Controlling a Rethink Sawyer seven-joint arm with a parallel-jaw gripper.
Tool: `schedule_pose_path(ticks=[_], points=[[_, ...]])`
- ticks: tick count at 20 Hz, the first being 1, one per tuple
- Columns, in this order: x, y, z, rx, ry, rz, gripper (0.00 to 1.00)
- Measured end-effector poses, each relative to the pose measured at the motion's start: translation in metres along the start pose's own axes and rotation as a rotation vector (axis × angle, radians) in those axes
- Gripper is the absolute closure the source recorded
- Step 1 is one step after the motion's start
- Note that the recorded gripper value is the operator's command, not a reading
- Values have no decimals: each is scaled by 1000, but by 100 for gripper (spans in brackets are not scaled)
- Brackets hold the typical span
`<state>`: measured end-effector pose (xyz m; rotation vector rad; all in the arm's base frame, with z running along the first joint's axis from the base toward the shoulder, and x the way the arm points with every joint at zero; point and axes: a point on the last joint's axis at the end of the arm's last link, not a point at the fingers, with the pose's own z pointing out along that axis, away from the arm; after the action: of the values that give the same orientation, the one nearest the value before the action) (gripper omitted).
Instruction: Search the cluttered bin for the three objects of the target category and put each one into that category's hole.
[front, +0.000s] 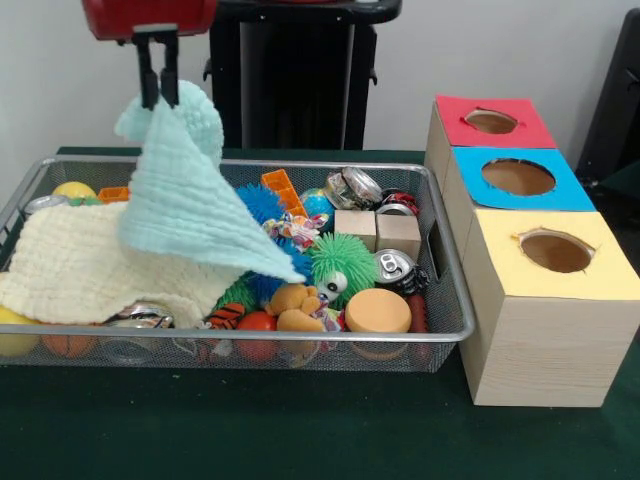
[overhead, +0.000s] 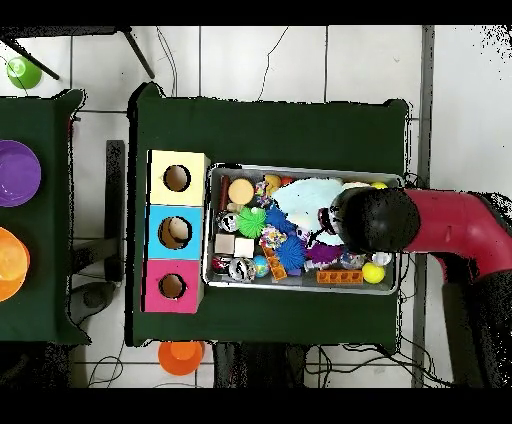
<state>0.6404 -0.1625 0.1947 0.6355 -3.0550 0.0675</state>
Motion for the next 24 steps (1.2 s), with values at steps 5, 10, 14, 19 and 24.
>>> schedule_pose_path(ticks=[5,10,14,19,24], points=[[11,-18,-2,0,-9,-58,100],[15,-19,8,-9,-2,-83,100],[17,-15,22,-25,9,-94,100],[19,-12,32,-36,20,-103,100],[22,-12,38,-30,30,-116,0]])
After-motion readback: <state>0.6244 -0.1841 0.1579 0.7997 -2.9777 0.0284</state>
